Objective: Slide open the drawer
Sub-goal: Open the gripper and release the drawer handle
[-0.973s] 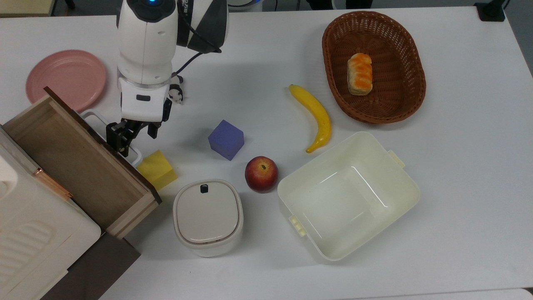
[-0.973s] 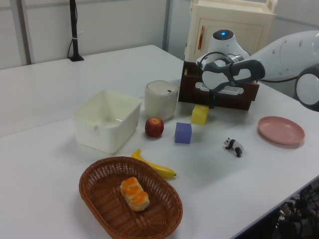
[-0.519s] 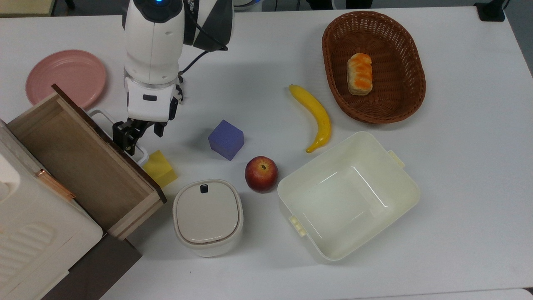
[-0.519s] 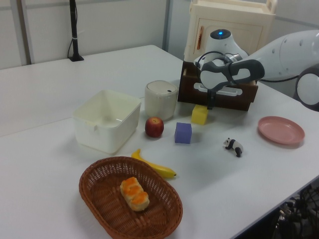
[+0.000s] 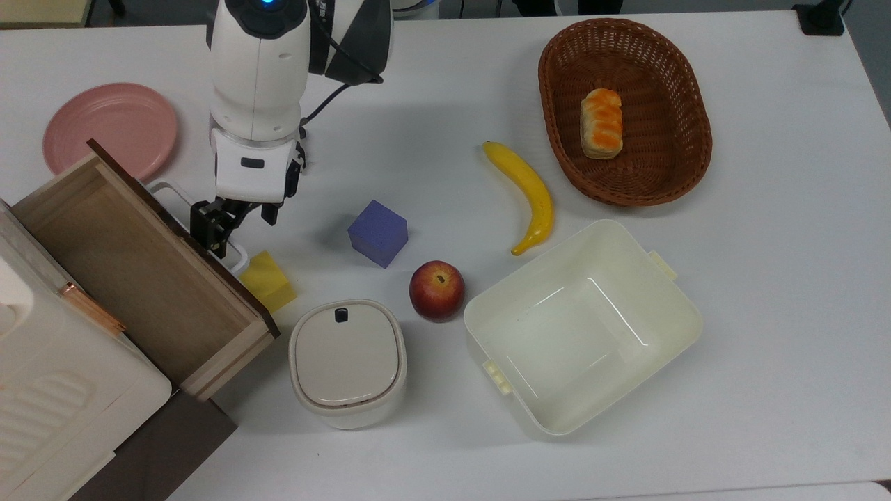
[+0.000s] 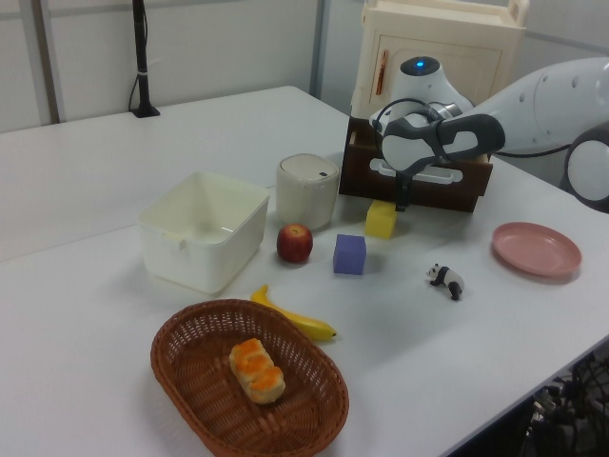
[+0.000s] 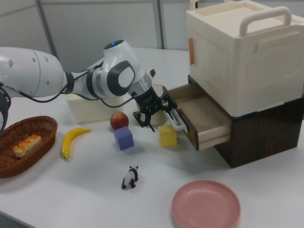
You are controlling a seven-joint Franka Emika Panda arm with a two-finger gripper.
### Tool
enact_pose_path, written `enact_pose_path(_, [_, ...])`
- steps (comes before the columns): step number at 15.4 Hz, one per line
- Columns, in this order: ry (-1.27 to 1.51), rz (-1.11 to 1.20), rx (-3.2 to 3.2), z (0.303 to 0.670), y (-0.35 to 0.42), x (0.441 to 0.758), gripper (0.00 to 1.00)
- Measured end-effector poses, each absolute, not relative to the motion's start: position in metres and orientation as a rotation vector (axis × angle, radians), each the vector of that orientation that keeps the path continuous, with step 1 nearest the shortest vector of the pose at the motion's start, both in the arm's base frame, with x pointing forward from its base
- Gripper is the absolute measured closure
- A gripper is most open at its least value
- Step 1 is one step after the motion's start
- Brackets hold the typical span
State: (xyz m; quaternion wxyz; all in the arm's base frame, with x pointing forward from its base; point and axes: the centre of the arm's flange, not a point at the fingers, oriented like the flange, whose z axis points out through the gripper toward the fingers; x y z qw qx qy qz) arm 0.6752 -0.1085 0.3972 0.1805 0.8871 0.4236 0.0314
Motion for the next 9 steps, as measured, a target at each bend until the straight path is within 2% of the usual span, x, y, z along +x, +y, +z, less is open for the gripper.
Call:
enact_pose_path(2, [1.193,0.098,2.503,0.4016,-0.1089,0.6759,0.24])
enact_pose_path(3, [1.193,0.098,2.503,0.4016,-0.1088,0.6758,0.24])
enact_pose_path(9, [1.198,0.106,2.501,0.4046,-0.1054,0.6765,0.09])
